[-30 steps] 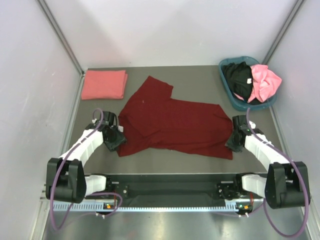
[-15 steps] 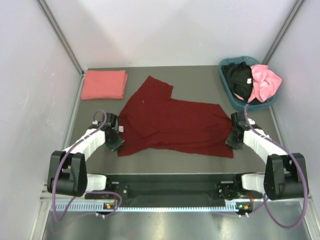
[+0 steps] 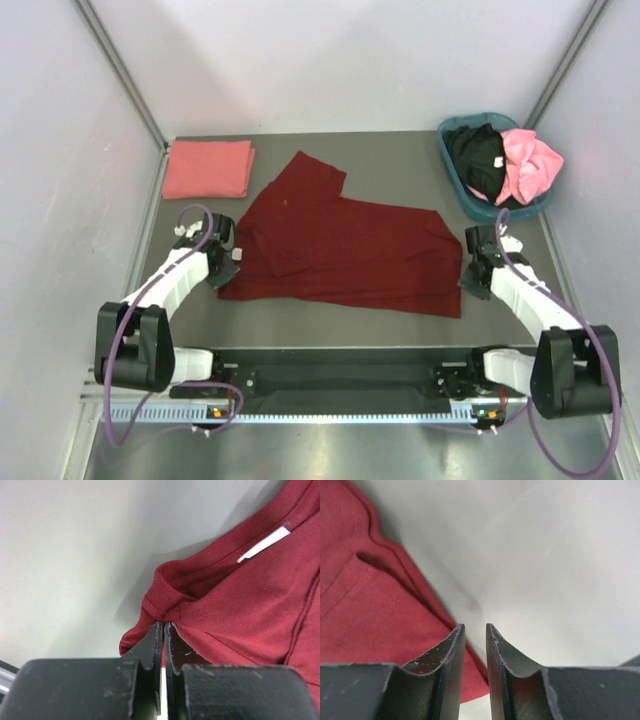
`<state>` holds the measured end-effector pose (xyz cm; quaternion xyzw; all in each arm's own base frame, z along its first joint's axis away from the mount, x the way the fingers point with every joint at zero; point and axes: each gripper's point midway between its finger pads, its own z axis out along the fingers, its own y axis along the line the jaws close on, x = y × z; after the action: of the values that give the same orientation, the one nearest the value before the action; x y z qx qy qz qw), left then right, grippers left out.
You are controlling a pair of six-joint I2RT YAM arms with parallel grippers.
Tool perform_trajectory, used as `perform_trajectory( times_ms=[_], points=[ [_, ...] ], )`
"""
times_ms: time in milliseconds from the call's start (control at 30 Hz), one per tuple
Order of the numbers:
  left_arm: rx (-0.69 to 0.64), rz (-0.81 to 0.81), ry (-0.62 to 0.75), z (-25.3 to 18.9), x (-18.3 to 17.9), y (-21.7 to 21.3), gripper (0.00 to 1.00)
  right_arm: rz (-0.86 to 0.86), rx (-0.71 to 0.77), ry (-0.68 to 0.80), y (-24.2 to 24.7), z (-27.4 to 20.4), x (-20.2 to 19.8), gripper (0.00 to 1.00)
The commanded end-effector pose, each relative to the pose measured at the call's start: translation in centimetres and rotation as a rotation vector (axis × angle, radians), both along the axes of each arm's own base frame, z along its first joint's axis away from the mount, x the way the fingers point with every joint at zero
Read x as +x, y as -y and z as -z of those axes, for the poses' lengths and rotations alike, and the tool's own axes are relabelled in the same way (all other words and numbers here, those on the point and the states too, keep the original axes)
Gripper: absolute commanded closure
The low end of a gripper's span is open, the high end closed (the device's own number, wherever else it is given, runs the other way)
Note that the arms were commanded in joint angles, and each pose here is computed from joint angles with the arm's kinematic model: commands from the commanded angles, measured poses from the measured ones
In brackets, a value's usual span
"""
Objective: Fold and stack the t-shirts
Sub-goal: Fold the tshirt
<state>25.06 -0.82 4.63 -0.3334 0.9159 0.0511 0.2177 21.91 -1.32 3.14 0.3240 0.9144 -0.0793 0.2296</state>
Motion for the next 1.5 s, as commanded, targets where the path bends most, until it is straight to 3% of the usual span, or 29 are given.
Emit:
perform_trajectory(
  times_ms=[0,100,267,367,533,933,1300,1467],
  points=[
    [0.076,-0.013,-0.015,-0.7,0.4,-1.4,1.0,0.056,-0.058,0.029,1.2,-1.4,-0.6,0.75],
    [0.084,-0.009,0.002,-1.5,1.0,-1.5,0.98,0.028,-0.061,0.031,1.2,-2.2,-0.6,0.76],
    [0.044,0.009,0.012,-2.0,1.9,-0.7,0.72,-0.095,0.111,0.062,-2.7,-3.3,0.1,0.82],
    [0.036,0.013,0.017,-2.2,2.2,-0.5,0.68,-0.113,0.203,0.07,-5.2,-3.9,0.2,0.87],
    [0.012,0.077,0.084,-4.2,3.9,0.3,0.67,-0.057,0.262,0.064,-6.6,-2.2,0.1,0.89],
    [-0.106,0.108,0.122,-3.8,4.4,2.5,0.66,0.046,-0.067,-0.095,-0.3,1.3,-3.5,0.86],
    [-0.203,0.234,0.138,-3.9,5.6,5.0,0.62,0.106,-0.128,-0.047,2.2,-1.1,-0.8,0.82],
    [-0.198,0.25,0.091,-2.8,6.3,5.2,0.62,-0.32,0.124,0.129,-4.1,-3.6,4.0,0.74]
  ],
)
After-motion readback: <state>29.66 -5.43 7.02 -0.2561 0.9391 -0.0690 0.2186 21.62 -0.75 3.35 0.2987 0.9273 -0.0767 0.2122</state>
